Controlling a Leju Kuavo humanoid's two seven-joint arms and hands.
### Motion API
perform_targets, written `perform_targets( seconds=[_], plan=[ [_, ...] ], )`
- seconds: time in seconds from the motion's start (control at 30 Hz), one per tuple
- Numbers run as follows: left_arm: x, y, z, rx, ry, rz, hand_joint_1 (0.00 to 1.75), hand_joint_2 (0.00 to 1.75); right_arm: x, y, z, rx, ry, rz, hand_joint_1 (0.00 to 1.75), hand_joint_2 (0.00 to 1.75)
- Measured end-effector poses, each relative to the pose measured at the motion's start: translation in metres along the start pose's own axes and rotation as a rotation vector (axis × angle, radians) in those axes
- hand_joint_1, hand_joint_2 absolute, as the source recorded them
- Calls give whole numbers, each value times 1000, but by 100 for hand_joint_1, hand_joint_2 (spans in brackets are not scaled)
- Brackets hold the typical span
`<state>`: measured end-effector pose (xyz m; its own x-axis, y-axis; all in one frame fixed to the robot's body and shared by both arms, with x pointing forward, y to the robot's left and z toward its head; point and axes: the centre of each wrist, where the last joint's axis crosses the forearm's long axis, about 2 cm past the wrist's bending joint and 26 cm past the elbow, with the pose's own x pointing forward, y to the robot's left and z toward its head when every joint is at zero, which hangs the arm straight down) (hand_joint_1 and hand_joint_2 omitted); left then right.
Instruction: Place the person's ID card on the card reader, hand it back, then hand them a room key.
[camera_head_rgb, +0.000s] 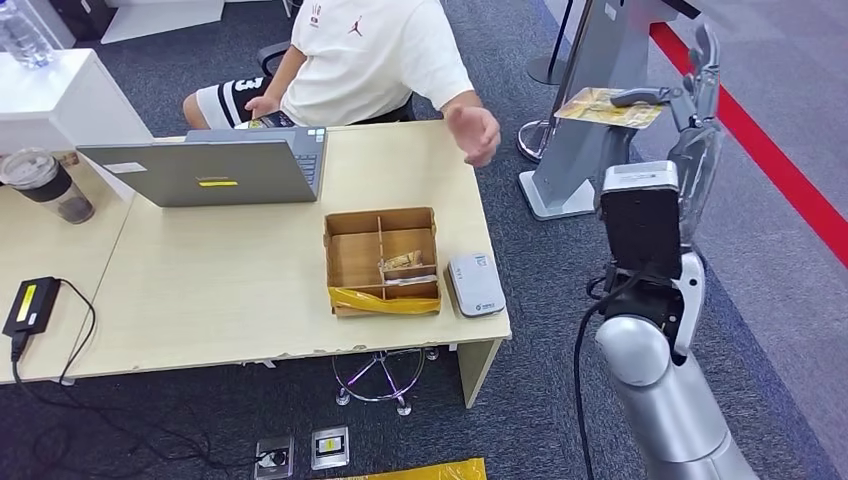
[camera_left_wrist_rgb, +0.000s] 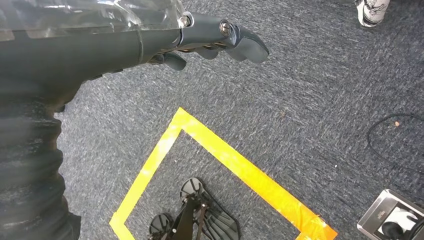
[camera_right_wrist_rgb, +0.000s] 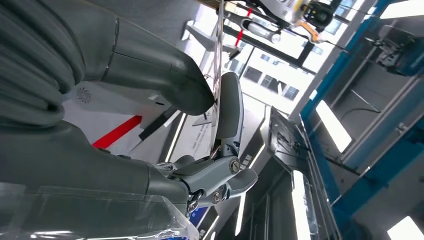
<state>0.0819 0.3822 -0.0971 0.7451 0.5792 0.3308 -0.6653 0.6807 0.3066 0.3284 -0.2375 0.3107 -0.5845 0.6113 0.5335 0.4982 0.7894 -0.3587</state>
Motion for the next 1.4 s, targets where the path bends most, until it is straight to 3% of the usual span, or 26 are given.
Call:
perform_targets(
  seconds=[0.17, 0.3, 0.43, 0.63, 0.9, 1.2, 1.4],
  plan=[
    [0, 0, 0, 1, -1, -2, 0, 175, 9, -10, -3, -18, -46, -18, 175, 175],
    [0, -2, 0, -18, -19, -22, 0, 175, 21, -3, -10, 78, -142, 68, 175, 175],
    [4, -6, 1, -63, -46, -60, 0, 175, 43, 24, -33, 185, -198, 136, 175, 175],
    [4, -7, 2, -76, -56, -89, 0, 175, 54, 56, -48, 258, -212, 149, 175, 175],
    [4, -10, 2, -99, -79, -125, 0, 175, 64, 110, -66, 359, -231, 352, 175, 175],
    [4, -12, 3, -122, -94, -156, 0, 175, 51, 162, -58, 524, -181, 545, 175, 175],
    [3, -12, 3, -123, -94, -158, 0, 175, 45, 177, -47, 593, -169, 599, 175, 175]
  ],
)
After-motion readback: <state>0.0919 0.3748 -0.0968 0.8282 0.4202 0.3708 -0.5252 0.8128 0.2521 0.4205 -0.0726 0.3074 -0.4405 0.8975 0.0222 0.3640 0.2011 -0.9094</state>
